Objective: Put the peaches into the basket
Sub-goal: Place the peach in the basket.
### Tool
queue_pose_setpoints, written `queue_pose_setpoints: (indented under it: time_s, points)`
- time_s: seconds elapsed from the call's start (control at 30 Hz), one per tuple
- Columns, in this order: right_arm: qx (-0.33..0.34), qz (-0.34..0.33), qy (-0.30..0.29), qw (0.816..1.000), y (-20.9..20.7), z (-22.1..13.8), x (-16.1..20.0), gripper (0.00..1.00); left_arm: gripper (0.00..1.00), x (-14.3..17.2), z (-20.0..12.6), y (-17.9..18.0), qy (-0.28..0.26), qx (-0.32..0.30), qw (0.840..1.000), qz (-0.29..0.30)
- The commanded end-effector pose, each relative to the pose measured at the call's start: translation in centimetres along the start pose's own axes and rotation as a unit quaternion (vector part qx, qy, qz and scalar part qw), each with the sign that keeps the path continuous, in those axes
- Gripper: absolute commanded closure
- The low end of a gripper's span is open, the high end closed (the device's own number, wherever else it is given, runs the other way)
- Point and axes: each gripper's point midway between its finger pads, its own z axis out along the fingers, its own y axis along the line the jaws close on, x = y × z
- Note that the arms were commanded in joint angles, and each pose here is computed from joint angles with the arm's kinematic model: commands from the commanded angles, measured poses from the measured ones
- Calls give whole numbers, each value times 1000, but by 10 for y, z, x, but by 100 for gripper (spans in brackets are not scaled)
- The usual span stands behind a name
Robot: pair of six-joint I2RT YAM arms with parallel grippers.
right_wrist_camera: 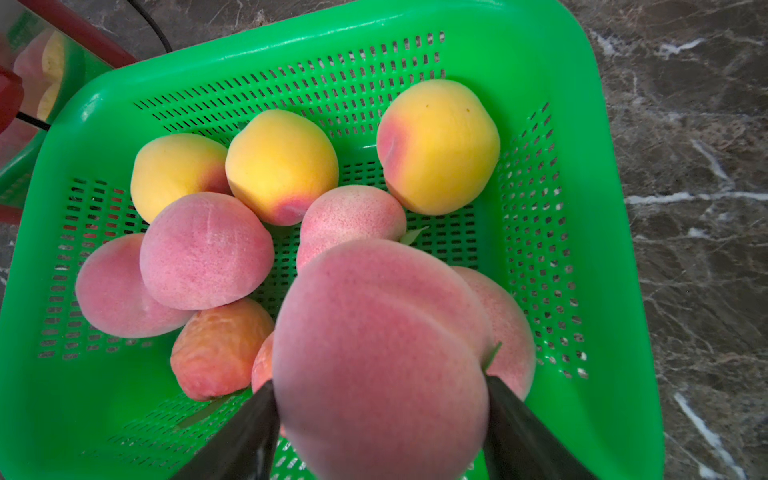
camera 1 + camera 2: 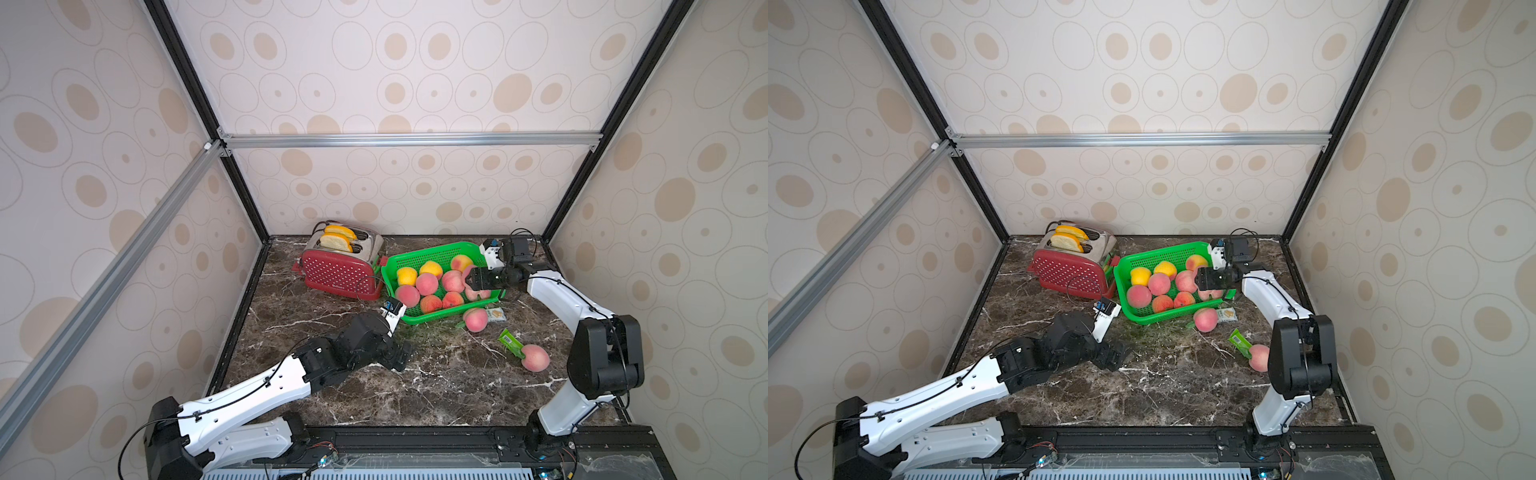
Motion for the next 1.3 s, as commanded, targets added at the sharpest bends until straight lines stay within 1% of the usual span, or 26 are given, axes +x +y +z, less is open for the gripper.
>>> queue_pose_setpoints:
  time_s: [0.0,0.13,0.37,0.7,0.87,1.03,1.17,1.27]
  points:
    - [8,-9,8,1000,1,-6,1,20,8,-6,-5,1,-12,3,1000,-11]
    - [10,-11,12,1000,2,-10,1,15,8,-5,-6,1,-12,4,1000,-13]
    - [14,-18,-13,1000,7,-32,-2,10,8,-2,-8,2,-15,5,1000,-18]
    - [15,-23,-33,999,14,-66,12,7,8,3,-10,5,-15,4,1000,-24]
    - [13,-10,-44,999,19,-84,32,7,8,5,-12,5,-15,6,1000,-26]
    - [10,15,-51,999,25,-93,63,6,8,8,-9,5,-13,9,999,-32]
    - [7,38,-53,998,25,-92,86,5,8,13,-5,2,-6,18,999,-31]
    - [-5,42,-37,998,32,-81,101,5,7,18,0,-2,3,28,999,-29]
